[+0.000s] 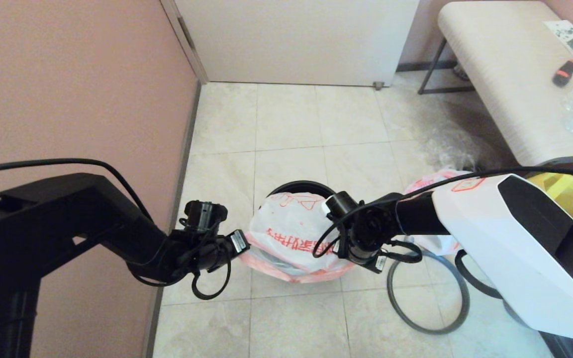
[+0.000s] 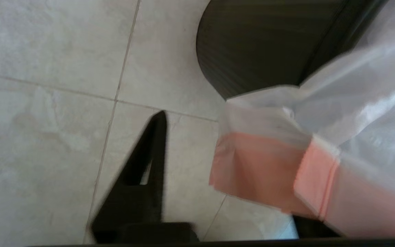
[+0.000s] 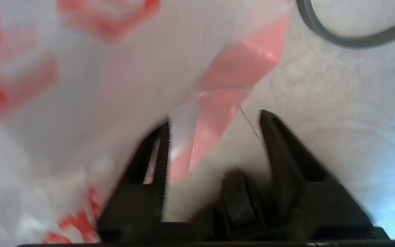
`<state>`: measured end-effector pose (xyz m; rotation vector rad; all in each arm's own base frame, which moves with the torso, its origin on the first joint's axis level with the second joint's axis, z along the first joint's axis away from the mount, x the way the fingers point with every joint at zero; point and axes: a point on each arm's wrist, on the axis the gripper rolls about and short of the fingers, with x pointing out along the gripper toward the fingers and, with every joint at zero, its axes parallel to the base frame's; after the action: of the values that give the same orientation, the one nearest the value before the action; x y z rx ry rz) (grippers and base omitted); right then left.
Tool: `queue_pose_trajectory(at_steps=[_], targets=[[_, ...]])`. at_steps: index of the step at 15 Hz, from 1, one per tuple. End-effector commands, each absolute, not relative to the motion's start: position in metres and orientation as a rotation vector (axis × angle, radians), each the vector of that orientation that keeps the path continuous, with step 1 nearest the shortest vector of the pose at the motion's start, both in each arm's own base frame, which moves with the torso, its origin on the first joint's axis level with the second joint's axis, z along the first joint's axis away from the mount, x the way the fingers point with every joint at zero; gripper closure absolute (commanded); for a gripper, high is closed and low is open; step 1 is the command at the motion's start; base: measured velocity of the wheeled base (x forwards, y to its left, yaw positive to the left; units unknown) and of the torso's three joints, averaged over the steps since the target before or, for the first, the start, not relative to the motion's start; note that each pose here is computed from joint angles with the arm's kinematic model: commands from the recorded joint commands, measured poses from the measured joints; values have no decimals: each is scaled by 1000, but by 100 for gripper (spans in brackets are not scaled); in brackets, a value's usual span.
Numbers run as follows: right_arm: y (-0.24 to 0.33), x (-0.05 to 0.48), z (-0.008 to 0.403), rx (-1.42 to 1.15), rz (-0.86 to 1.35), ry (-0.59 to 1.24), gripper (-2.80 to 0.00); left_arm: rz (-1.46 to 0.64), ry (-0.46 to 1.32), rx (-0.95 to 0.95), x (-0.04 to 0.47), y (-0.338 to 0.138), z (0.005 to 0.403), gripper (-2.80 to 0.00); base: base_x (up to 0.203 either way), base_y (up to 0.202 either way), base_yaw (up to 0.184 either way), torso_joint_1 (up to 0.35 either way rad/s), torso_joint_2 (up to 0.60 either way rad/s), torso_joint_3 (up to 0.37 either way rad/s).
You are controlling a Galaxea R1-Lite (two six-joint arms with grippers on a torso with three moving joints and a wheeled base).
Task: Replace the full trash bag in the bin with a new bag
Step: Put the new garbage bag on the trash can
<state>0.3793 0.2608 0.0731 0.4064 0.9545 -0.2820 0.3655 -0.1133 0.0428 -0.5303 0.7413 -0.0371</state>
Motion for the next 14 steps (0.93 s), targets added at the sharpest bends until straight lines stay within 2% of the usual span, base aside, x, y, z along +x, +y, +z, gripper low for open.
queue_pose_trajectory(at_steps=[1, 6, 12, 14], targets=[[264, 368, 77, 390, -275, 968, -280, -54, 728, -528, 356, -115, 55, -280, 0, 0, 0, 0, 0, 0], [279, 340, 75, 325, -238, 1010, -280, -99, 750, -491, 336, -127, 58, -280, 0, 0, 0, 0, 0, 0], [294, 353, 91, 368, -176, 944, -280, -64, 807, -481, 323, -120, 45, -280, 0, 0, 0, 0, 0, 0], [300, 360, 95, 387, -155, 918, -280, -81, 787, -500, 316, -120, 57, -280, 0, 0, 0, 0, 0, 0]])
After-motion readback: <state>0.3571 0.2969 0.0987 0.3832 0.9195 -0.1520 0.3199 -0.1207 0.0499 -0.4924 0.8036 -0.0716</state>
